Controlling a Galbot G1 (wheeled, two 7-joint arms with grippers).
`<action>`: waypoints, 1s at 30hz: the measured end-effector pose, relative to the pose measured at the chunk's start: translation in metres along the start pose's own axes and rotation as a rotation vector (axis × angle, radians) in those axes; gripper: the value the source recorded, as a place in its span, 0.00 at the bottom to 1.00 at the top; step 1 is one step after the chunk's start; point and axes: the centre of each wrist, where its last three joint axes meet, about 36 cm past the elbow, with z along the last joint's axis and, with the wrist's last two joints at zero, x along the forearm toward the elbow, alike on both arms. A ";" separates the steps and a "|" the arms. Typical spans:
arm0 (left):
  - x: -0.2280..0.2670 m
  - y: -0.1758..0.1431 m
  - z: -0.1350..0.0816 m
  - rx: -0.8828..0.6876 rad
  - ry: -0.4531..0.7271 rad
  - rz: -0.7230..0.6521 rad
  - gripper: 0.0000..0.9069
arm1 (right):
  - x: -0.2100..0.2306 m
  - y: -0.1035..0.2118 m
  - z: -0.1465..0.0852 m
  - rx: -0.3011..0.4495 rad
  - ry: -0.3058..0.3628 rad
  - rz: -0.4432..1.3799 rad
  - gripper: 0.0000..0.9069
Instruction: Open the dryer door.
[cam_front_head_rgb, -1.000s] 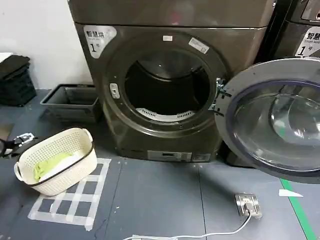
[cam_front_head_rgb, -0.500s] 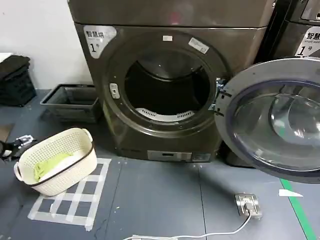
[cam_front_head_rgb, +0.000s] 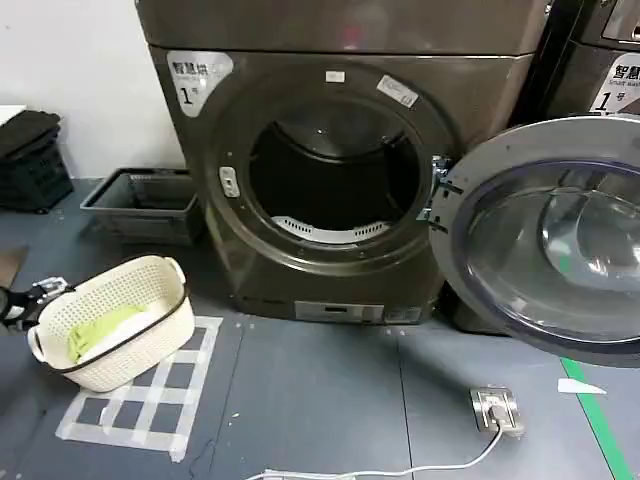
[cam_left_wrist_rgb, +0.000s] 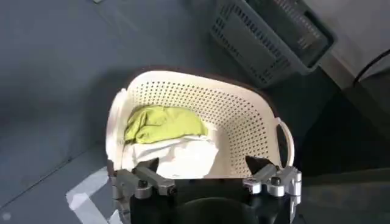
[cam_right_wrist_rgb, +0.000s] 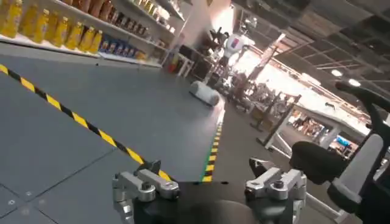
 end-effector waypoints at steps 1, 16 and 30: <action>-0.001 0.000 0.000 0.002 0.002 0.000 1.00 | 0.000 0.000 0.001 0.000 0.003 0.001 1.00; -0.005 0.002 0.003 0.010 0.021 0.001 1.00 | -0.002 -0.018 0.012 0.009 0.048 0.054 1.00; -0.011 0.002 0.006 0.003 0.029 -0.004 1.00 | -0.003 -0.029 0.019 0.021 0.075 0.091 1.00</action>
